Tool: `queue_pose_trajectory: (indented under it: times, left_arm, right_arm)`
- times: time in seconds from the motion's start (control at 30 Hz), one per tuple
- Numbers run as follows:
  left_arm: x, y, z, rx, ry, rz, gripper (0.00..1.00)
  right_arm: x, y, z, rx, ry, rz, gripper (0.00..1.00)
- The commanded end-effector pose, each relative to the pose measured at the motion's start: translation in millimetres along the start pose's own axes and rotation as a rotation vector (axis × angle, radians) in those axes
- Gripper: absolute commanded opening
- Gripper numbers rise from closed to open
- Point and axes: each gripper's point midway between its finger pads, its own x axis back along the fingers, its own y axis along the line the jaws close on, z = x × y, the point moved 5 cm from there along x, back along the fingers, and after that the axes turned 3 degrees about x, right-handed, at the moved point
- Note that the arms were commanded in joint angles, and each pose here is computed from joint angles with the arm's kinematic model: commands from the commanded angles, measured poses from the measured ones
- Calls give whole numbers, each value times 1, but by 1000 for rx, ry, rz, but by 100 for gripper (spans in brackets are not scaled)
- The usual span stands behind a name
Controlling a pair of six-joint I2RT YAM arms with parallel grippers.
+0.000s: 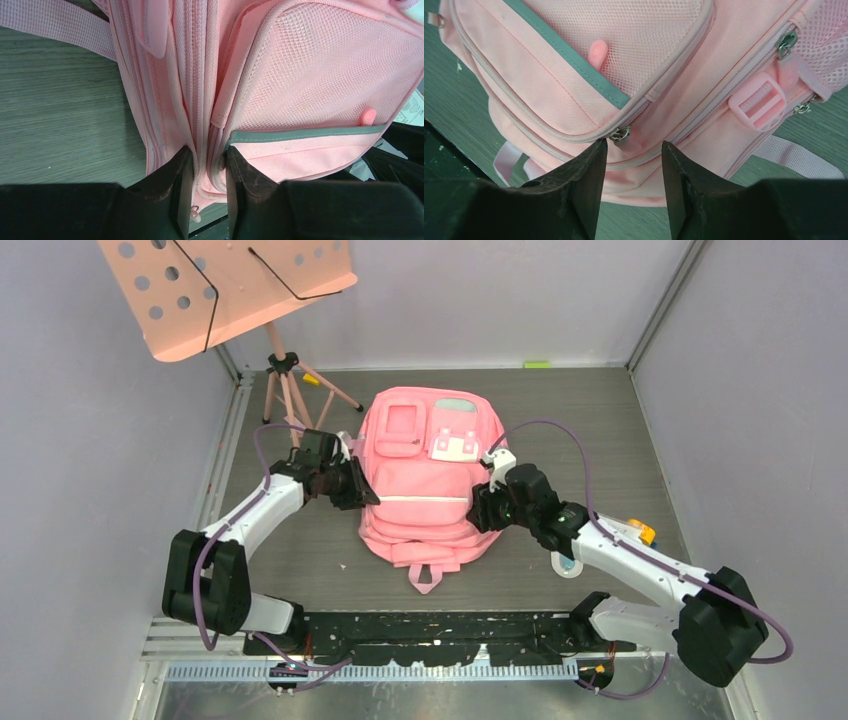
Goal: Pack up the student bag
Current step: Unzip the student bag at the center of the board.
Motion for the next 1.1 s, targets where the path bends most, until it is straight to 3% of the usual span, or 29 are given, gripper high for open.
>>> queue_pose_trajectory:
  times: [0.0, 0.17, 0.57, 1.07]
  left_arm:
    - [5, -19, -28, -40, -100, 69, 0]
    - [6, -18, -27, -46, -99, 65, 0]
    - [5, -17, -27, -7, -150, 78, 0]
    - [3, -19, -28, 50, -323, 41, 0]
  right_arm:
    - [-11, 2, -20, 61, -62, -22, 51]
    - [-20, 4, -15, 59, -27, -46, 50]
    - [-20, 12, -2, -14, 56, -96, 4]
    - [-4, 56, 15, -43, 61, -5, 1]
